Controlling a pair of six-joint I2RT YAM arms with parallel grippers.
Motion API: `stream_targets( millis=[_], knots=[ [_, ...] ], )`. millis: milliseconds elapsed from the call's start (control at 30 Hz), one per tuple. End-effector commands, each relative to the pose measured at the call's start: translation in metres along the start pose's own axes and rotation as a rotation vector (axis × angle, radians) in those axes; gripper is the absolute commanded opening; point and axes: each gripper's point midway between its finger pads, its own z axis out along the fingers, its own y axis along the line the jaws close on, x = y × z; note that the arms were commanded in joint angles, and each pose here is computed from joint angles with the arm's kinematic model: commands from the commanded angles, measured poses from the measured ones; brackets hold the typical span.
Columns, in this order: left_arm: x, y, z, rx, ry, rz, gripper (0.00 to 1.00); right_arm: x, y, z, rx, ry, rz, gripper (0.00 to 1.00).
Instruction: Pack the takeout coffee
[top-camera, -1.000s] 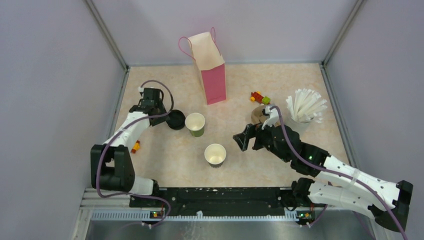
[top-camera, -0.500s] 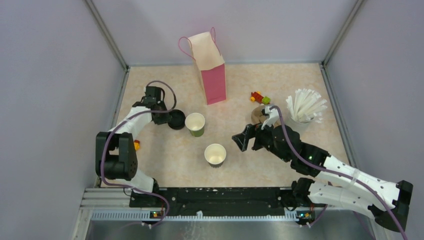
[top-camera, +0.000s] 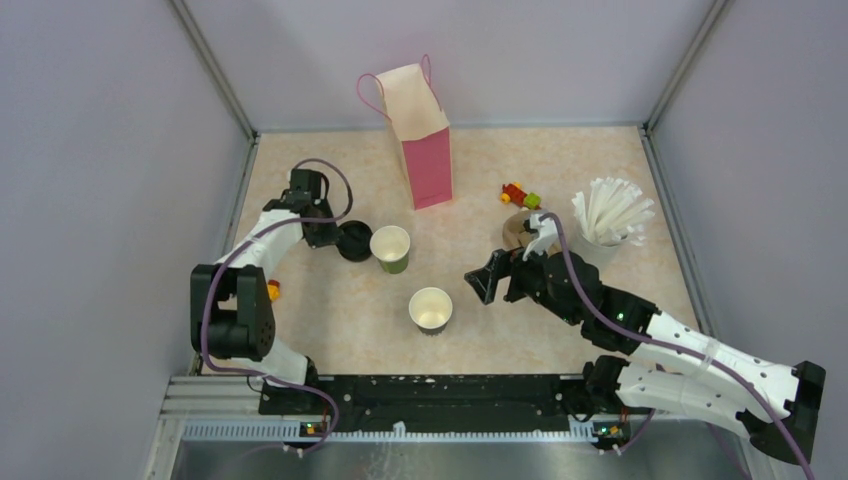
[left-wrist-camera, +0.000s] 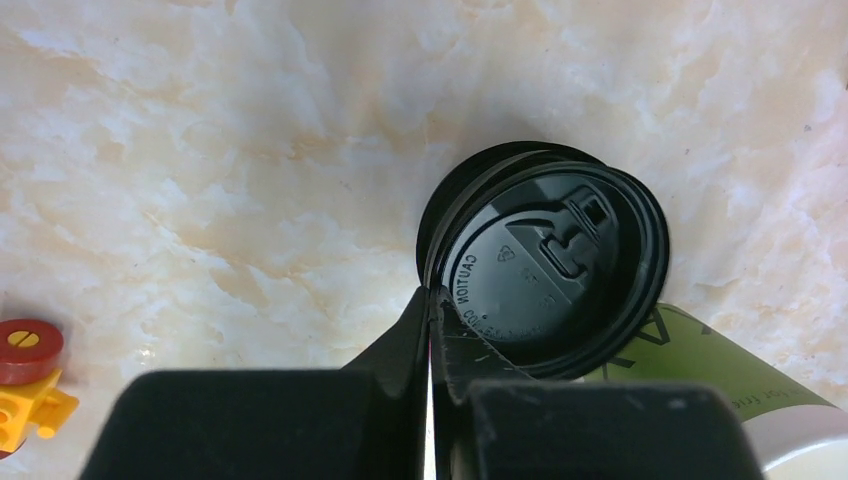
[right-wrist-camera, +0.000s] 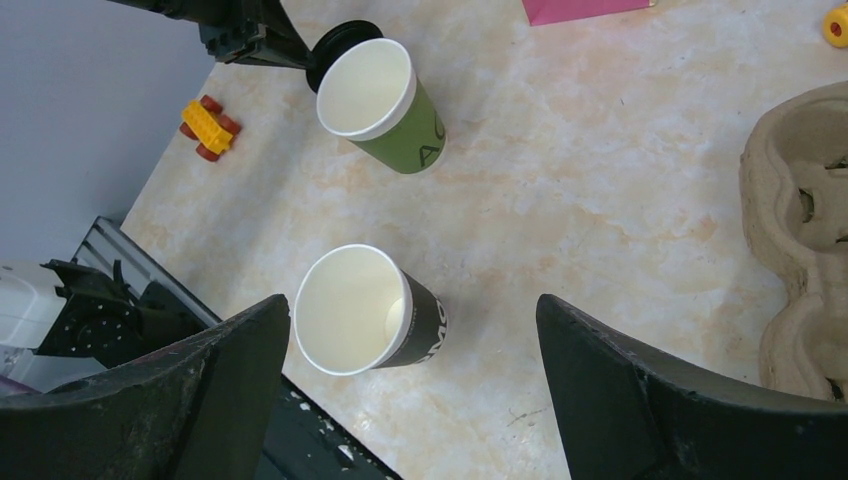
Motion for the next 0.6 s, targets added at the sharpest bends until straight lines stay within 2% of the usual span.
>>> stream_targets(
  millis=[0, 200, 267, 300, 333, 367, 467, 500, 567],
  knots=[
    [-0.0157, -0.005, -0.0125, 0.024, -0.04, 0.009, 0.0, -0.0087, 0.0058, -0.0018, -0.026, -0.033, 0.021, 0.91],
    [-0.0199, -0.0075, -0.017, 0.041, -0.067, 0.018, 0.0, -0.0072, 0.0054, -0.0014, -0.025, -0.029, 0.021, 0.91],
    [-0.0191, -0.0085, -0.0162, 0.05, -0.067, 0.021, 0.13, -0.008, 0.0058, -0.0009, -0.026, -0.033, 0.022, 0.91],
    [-0.0177, -0.0081, -0.0149, 0.048, -0.061, 0.021, 0.13, -0.0088, 0.0064, -0.001, -0.028, -0.035, 0.023, 0.91],
    [-0.0164, -0.0078, -0.0132, 0.045, -0.052, 0.023, 0.03, -0.0088, 0.0067, -0.0008, -0.029, -0.035, 0.022, 0.91],
    [-0.0121, -0.0107, -0.0109, 0.063, -0.028, 0.026, 0.0, -0.0094, 0.0069, -0.0007, -0.029, -0.036, 0.022, 0.91],
    [-0.0115, -0.0118, -0.0106, 0.065, -0.014, 0.028, 0.0, -0.0094, 0.0065, -0.0007, -0.027, -0.035, 0.021, 0.91],
    [-0.0133, -0.0115, -0.0116, 0.062, -0.02, 0.029, 0.02, -0.0094, 0.0063, -0.0009, -0.027, -0.034, 0.02, 0.91],
    [-0.0175, -0.0107, -0.0153, 0.052, -0.031, 0.032, 0.24, -0.0091, 0.0066, -0.0012, -0.027, -0.032, 0.02, 0.91]
  ],
)
